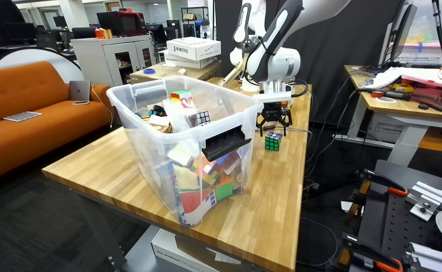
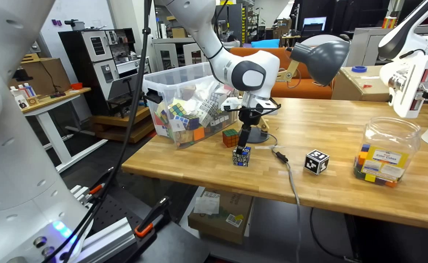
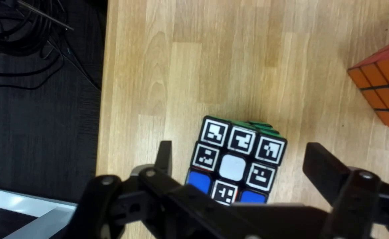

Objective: Pick the Rubik's cubes and put them in the plastic box

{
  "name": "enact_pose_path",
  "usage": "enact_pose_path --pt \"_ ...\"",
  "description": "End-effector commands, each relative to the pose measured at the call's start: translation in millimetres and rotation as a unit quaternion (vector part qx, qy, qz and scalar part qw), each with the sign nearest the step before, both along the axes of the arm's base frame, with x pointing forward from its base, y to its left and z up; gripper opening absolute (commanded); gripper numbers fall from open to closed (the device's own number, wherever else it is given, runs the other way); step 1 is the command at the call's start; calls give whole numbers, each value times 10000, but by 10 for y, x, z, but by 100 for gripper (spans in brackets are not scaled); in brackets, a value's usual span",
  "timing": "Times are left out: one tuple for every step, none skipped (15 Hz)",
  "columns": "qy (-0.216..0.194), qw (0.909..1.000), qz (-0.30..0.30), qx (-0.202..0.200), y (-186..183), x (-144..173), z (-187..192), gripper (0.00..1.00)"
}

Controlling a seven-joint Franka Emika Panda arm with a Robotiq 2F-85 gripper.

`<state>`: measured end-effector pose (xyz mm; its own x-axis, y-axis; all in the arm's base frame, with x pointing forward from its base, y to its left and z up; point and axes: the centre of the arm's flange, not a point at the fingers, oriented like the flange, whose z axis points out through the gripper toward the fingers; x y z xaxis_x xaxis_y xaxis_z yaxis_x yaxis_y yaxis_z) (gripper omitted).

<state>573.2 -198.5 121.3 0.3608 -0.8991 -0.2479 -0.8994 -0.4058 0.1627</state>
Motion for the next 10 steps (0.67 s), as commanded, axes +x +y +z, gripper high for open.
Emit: enact_pose_path --pt "109 9999 -109 58 21 -74 -2 100" --pt "155 9998 -125 80 23 -83 -39 100" --pt "208 9996 -143 114 23 -93 -73 100" --pt "259 9994 -170 163 22 -100 -109 100" --pt "292 9993 -176 166 24 -106 -133 100" --pt "249 9994 -203 153 27 -98 -145 75" --pt "244 9993 -200 179 31 -92 -149 74" --pt "219 9994 -193 182 41 -79 -138 66" --pt "192 9995 -182 187 52 -68 -115 60" --pt "154 9995 -181 193 63 -51 -88 52"
